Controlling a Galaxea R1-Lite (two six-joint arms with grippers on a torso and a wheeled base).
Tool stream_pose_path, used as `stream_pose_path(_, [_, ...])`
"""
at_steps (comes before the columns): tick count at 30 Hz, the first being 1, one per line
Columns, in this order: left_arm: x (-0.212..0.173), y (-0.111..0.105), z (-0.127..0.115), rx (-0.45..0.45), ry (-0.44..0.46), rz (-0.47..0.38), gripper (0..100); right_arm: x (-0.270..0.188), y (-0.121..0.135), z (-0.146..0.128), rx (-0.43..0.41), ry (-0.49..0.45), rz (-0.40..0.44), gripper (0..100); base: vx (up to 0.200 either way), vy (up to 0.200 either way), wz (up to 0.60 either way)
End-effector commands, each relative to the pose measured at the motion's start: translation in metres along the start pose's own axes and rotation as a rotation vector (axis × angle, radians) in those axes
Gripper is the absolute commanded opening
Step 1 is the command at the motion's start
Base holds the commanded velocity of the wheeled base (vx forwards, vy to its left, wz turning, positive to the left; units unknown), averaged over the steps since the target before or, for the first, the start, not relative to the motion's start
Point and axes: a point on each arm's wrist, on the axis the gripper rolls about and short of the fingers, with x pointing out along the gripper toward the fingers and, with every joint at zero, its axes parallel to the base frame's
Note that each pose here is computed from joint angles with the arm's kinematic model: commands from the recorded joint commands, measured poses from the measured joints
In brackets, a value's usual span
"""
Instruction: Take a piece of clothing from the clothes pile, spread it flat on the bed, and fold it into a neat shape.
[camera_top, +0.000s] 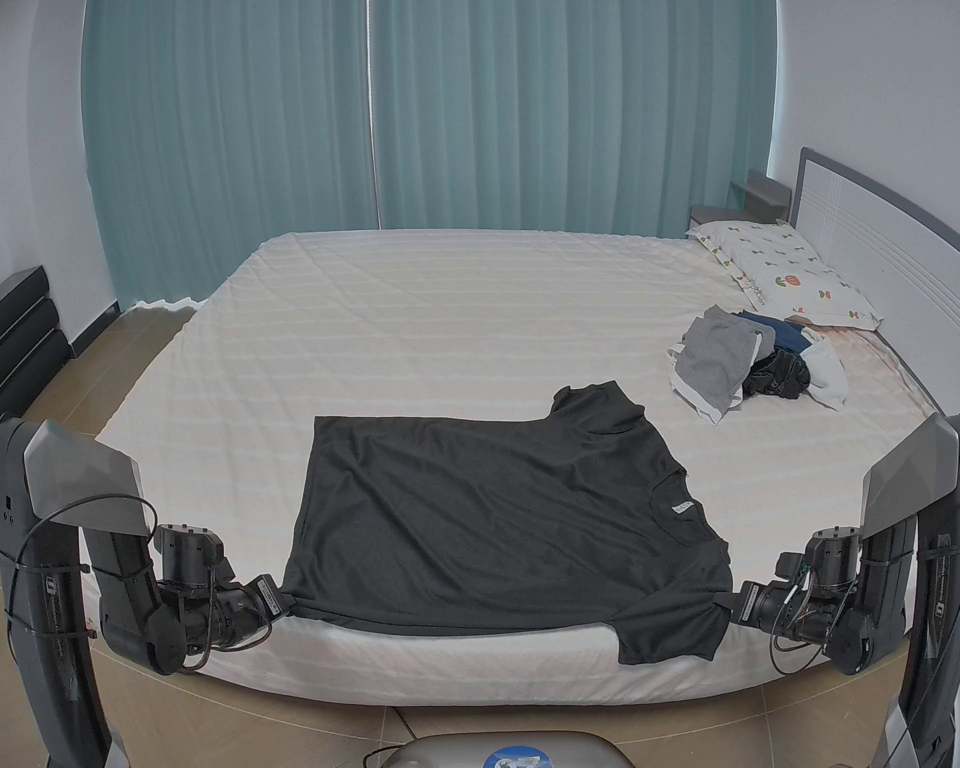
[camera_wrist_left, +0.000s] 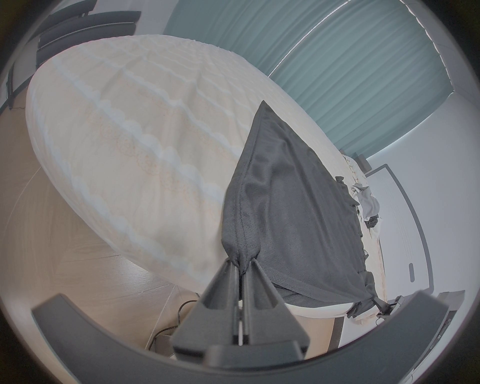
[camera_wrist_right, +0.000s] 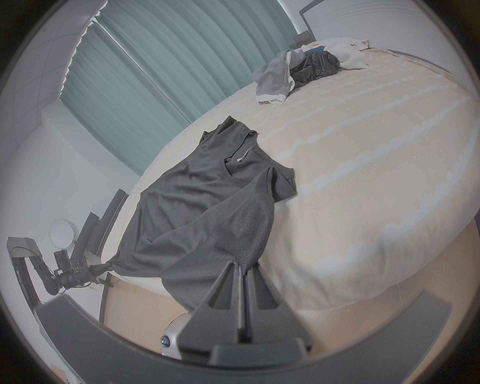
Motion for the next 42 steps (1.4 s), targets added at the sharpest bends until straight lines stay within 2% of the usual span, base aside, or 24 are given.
stream_pose_path(1, [-0.012,-0.006,0.003,0.016,-0.024,-0.011,0,-0.016,0.005,-0.003,0.002,0.011,-0.003,0,0.000,0.000,0.00])
stream_pose_path(7, [-0.025,-0.006,-0.002,0.088,-0.018,0.003,0,-0.039,0.009,-0.010,0.018,0.046,-0.010,0,0.000,0.000,0.00])
stream_pose_path(11, [-0.027,0.000,-0.010,0.174,-0.003,0.061,0,-0.044,0.005,-0.016,0.035,0.079,-0.032,0,0.000,0.000,0.00])
stream_pose_path(15, [-0.018,0.009,-0.018,0.219,0.022,0.132,0,-0.046,0.006,-0.017,0.033,0.085,-0.027,0,0.000,0.000,0.00])
stream_pose_path(19, [-0.017,0.014,-0.022,0.268,0.004,0.188,0,-0.046,0.003,-0.020,0.044,0.116,-0.047,0,0.000,0.000,0.00])
stream_pose_path(24, [-0.025,0.014,-0.025,0.328,-0.038,0.204,0,-0.049,0.004,-0.028,0.022,0.190,-0.072,0,0.000,0.000,0.00])
stream_pose_path(29, [-0.036,0.016,-0.035,0.418,-0.002,0.225,0,-0.052,0.003,-0.030,0.000,0.223,-0.089,0,0.000,0.000,0.00])
stream_pose_path(35, [-0.041,0.018,-0.039,0.428,0.018,0.241,0,-0.062,0.004,-0.030,-0.019,0.267,-0.108,0,0.000,0.000,0.00])
stream_pose_path(40, [-0.047,0.021,-0.046,0.478,0.065,0.260,0,-0.067,0.003,-0.037,-0.053,0.344,-0.128,0,0.000,0.000,0.00])
stream_pose_path(42, [-0.049,0.022,-0.048,0.488,0.073,0.262,0,-0.067,0.002,-0.036,-0.055,0.339,-0.129,0,0.000,0.000,0.00])
